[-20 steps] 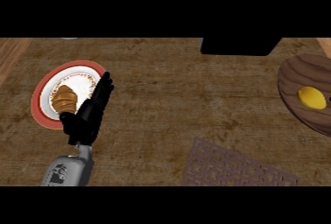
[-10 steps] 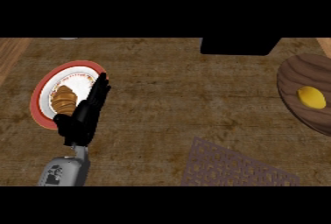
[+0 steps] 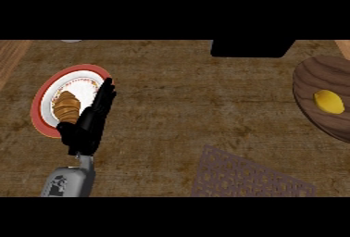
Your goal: Pick the lemon from the placemat and place it in the bowl
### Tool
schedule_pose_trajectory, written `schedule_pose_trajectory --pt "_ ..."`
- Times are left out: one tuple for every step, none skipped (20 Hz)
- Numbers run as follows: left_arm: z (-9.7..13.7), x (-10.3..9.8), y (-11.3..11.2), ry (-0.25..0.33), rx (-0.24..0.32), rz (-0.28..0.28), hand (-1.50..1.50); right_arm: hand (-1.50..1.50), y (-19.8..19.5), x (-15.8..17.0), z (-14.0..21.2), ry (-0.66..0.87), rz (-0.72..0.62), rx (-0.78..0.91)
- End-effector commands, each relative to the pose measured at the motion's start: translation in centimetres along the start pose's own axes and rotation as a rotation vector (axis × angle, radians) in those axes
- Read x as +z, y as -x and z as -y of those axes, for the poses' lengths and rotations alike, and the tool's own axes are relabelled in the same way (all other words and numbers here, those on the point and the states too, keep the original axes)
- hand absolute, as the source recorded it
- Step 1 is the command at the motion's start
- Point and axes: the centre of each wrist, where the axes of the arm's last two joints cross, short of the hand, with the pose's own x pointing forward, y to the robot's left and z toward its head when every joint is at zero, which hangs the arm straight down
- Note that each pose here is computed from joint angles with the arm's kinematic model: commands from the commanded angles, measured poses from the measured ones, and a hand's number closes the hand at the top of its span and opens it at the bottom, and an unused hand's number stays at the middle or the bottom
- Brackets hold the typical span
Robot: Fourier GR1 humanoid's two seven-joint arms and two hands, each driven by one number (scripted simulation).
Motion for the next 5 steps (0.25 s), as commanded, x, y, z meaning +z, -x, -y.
schedule_pose_trajectory --pt "-0.3 -0.2 -0.8 -0.002 -0.002 0.007 0.0 -1.5 0.4 1.8 1.0 -0.142 0.137 -0.153" --pt "-0.1 0.9 0.0 0.004 -0.007 0.001 0.0 -1.5 0.9 2.5 1.1 -0.15 0.134 -0.148" --pt "0.4 0.8 0.2 -0.003 0.01 -0.003 0.0 -1.5 0.9 2.5 1.0 -0.146 0.125 -0.144" --pt "-0.8 0.4 0.1 0.007 0.007 0.0 0.0 -1.5 2.1 2.7 0.2 -0.156 0.105 -0.133" --pt "-0.3 0.2 0.3 -0.001 0.017 -0.008 0.0 -1.5 1.5 2.8 0.7 -0.163 0.14 -0.145"
